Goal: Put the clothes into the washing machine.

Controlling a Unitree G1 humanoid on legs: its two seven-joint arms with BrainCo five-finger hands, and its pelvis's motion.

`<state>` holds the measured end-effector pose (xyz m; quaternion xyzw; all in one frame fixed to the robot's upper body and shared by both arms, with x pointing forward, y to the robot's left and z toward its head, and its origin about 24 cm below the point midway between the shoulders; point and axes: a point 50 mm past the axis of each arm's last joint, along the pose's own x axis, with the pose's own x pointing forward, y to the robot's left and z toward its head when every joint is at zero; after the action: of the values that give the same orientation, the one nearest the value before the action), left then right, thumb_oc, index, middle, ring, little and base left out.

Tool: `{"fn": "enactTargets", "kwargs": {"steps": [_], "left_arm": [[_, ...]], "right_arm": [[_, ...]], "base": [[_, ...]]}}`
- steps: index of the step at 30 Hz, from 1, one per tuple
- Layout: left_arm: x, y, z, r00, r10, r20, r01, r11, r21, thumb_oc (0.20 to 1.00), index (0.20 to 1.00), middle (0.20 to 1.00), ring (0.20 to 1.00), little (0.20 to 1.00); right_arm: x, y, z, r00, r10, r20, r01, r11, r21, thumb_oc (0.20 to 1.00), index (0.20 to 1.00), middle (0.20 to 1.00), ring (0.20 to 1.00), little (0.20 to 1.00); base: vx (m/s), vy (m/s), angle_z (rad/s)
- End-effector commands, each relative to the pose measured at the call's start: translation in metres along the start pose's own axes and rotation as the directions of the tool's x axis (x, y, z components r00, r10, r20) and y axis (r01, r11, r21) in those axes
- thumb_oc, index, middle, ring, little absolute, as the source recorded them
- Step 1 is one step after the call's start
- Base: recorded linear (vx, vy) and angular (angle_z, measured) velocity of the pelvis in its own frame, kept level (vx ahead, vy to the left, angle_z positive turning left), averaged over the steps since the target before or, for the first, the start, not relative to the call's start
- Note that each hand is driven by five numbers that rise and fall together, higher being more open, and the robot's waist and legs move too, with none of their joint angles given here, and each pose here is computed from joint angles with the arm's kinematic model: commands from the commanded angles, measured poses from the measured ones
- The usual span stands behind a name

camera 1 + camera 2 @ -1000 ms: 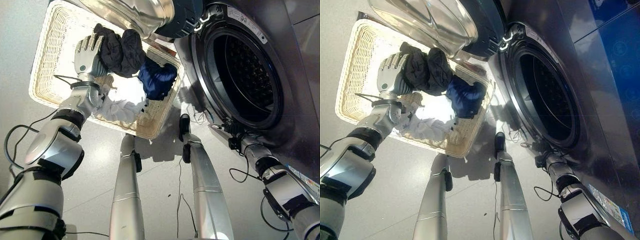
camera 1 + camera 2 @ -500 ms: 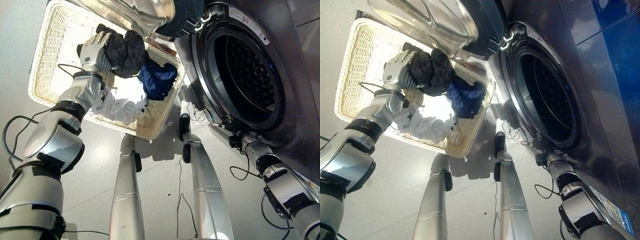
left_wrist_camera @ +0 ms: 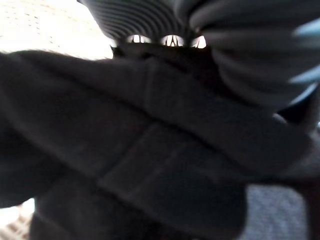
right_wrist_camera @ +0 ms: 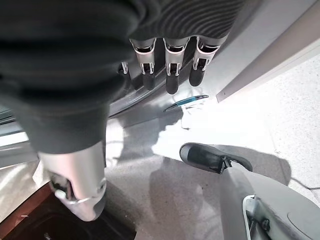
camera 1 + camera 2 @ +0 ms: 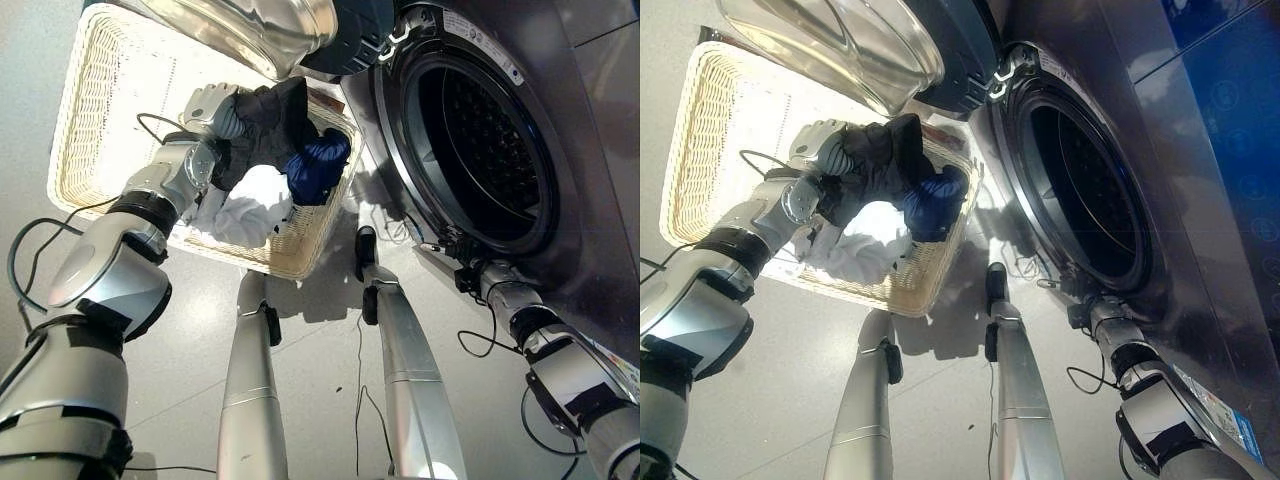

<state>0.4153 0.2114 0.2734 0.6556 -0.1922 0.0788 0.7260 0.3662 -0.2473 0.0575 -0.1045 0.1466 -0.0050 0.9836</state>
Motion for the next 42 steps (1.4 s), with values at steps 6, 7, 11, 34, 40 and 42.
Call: {"fn": "enactTargets", "kwargs": {"steps": [6, 7, 11, 34, 40, 42], "left_arm": [[-0.006, -0.002, -0.005, 0.984, 0.148, -0.102, -0.176, 0.906, -0.386, 0.2, 0.2, 0.2, 0.2, 0.2], [-0.009, -0.002, -0.008, 0.971, 0.196, -0.134, -0.236, 0.856, -0.461, 0.2, 0.2, 0.2, 0.2, 0.2], [-0.027, -0.008, -0.017, 0.92, 0.315, -0.234, -0.388, 0.644, -0.659, 0.2, 0.2, 0.2, 0.2, 0.2], [-0.095, 0.013, 0.084, 0.72, 0.686, 0.104, 0.078, 0.07, -0.995, 0.2, 0.2, 0.2, 0.2, 0.2], [-0.1, 0.021, 0.111, 0.689, 0.673, 0.27, 0.282, 0.095, -0.955, 0.2, 0.2, 0.2, 0.2, 0.2], [-0.101, 0.023, 0.12, 0.672, 0.667, 0.321, 0.347, 0.1, -0.933, 0.2, 0.2, 0.2, 0.2, 0.2]], "right_arm": [[-0.003, 0.002, 0.026, 0.977, -0.01, 0.212, -0.019, 0.991, 0.134, 1.0, 1.0, 1.0, 1.0, 1.0], [-0.005, 0.005, 0.029, 0.968, -0.007, 0.249, -0.036, 0.985, 0.169, 1.0, 1.0, 1.0, 1.0, 1.0], [-0.013, 0.019, 0.042, 0.93, -0.01, 0.368, -0.102, 0.954, 0.282, 1.0, 1.0, 1.0, 1.0, 1.0], [-0.09, 0.106, 0.129, 0.523, 0.311, 0.794, -0.722, 0.657, 0.218, 1.0, 1.0, 1.0, 1.0, 1.0], [-0.102, 0.124, 0.144, 0.434, 0.398, 0.808, -0.795, 0.591, 0.136, 1.0, 1.0, 1.0, 1.0, 1.0], [-0.105, 0.13, 0.151, 0.398, 0.418, 0.816, -0.813, 0.573, 0.104, 1.0, 1.0, 1.0, 1.0, 1.0]], "base": [[0.0, 0.0, 0.0], [0.0, 0.0, 0.0], [0.0, 0.0, 0.0], [0.0, -0.003, 0.0], [0.0, 0.0, 0.0], [0.01, -0.008, 0.02]]}}
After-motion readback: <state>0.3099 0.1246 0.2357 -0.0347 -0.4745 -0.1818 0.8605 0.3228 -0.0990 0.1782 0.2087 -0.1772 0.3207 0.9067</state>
